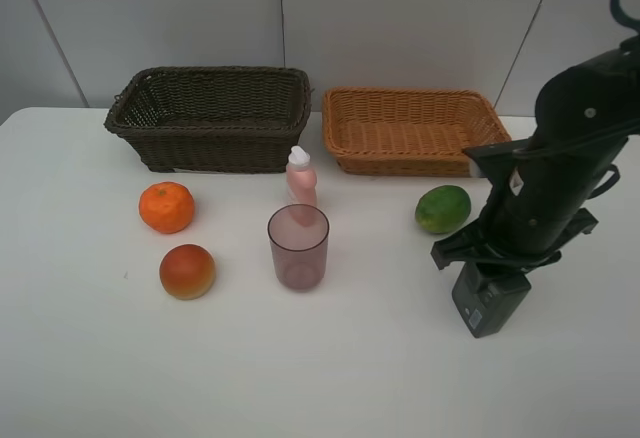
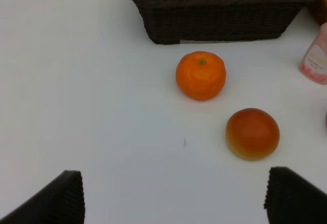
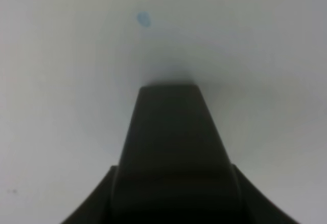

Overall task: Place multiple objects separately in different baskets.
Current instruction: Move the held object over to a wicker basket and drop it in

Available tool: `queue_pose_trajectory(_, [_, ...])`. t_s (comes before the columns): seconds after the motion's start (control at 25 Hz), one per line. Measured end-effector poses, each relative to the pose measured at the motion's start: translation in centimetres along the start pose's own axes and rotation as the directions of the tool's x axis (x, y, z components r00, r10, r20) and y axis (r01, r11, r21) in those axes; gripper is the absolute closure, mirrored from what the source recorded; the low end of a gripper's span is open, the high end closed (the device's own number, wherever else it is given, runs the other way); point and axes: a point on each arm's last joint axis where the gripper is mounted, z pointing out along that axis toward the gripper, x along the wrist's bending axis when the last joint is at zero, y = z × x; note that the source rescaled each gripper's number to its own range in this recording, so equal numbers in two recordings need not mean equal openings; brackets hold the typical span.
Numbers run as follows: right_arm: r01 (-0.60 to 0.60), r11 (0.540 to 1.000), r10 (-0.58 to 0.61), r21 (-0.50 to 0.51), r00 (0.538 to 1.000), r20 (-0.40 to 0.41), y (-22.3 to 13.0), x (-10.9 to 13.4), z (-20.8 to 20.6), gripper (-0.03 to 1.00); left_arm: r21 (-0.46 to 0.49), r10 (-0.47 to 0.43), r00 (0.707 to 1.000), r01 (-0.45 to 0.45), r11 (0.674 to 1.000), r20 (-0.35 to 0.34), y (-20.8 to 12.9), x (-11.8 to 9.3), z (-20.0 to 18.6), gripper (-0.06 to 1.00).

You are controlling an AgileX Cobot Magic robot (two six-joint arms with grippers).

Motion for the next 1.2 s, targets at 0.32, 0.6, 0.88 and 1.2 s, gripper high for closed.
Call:
queue_pose_trajectory(0.32, [0.002, 1.000, -0.002, 0.001, 1.000, 0.001, 0.0, 0.0, 0.0, 0.88, 0.000, 0.000, 1.000, 0.000, 1.000, 0.000, 0.0, 0.0, 0.0, 0.02])
queue_pose_trajectory(0.6, [0.002, 1.000, -0.002, 0.001, 1.000, 0.001, 0.0, 0.0, 0.0, 0.88, 0.000, 0.000, 1.000, 0.000, 1.000, 0.000, 0.0, 0.0, 0.0, 0.02])
queue_pose_trajectory(0.88, [0.002, 1.000, -0.002, 0.003, 1.000, 0.002, 0.0, 0.0, 0.0, 0.88, 0.000, 0.000, 1.000, 0.000, 1.000, 0.000, 0.0, 0.0, 0.0, 0.02])
queue_pose_trajectory(1.2, [-0.001, 0.999, 0.001, -0.036, 1.000, 0.005, -0.6, -0.5, -2.3, 0.89, 0.000, 0.000, 1.000, 0.000, 1.000, 0.000, 0.0, 0.0, 0.0, 0.02])
